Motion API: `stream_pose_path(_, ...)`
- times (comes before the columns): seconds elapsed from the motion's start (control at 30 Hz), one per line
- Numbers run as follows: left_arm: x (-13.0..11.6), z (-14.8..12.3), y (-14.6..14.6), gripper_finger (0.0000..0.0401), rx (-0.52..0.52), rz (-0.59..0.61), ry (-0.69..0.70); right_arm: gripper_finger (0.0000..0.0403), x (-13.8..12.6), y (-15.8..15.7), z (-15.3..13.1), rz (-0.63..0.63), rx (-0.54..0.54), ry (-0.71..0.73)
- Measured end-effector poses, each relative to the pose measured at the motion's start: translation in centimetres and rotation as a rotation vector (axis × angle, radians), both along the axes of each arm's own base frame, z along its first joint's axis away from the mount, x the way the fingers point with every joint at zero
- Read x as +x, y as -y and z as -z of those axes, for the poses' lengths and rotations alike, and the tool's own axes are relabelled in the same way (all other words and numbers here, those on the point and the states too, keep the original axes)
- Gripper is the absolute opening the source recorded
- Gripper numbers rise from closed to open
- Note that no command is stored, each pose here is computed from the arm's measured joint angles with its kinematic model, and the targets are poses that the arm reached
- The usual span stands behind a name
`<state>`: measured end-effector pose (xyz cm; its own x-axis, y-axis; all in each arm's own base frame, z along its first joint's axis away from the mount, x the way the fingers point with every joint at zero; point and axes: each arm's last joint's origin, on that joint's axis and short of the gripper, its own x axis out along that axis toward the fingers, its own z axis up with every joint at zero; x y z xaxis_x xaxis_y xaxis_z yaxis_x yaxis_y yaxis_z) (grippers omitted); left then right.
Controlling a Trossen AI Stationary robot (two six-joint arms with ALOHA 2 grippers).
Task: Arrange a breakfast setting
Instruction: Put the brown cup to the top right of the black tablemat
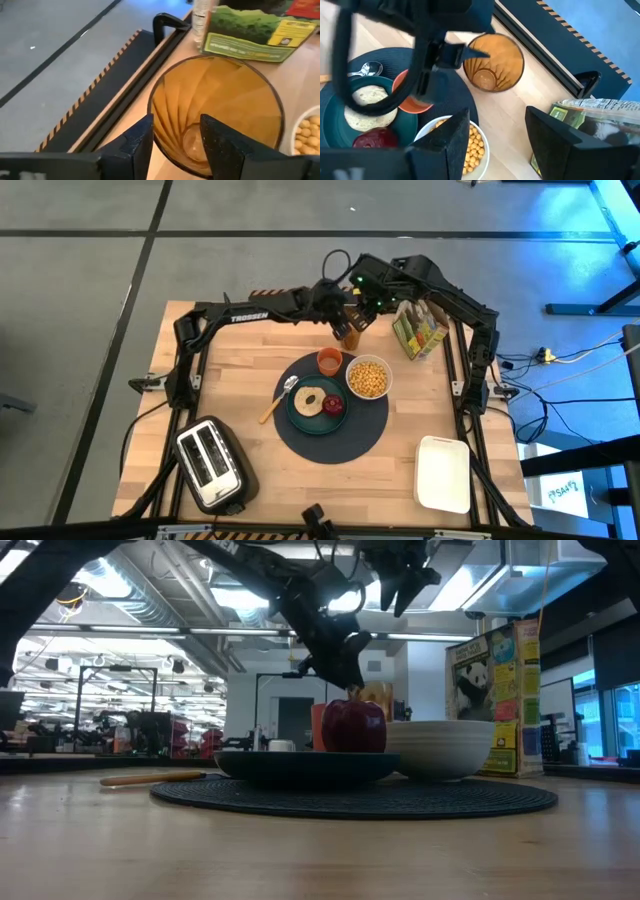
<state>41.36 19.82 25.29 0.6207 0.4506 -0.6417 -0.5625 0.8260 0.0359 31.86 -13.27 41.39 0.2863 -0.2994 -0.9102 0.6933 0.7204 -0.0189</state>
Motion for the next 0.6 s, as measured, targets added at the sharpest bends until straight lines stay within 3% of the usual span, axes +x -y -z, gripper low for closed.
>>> stream_pose_path(0.13, -0.15, -0.01, -0.33, 0.0123, 0.004, -0.012, 0.0, 0.0182, 0.0, 0.01, 0.0, 0.001, -0.004, -0.001)
stream_pose_path(0.4, -0.4, 0.01, -0.86, 0.0014, -0.029, 0.014, 0.015, 0.0182, -0.01, 0.06, -0.01, 0.005, -0.018, -0.007)
stream_pose_path(0.6, -0.48, 0.03, -1.0, 0.0002, -0.034, 0.017, 0.016, 0.0182, -0.02, 0.06, -0.01, 0.005, -0.019, -0.007)
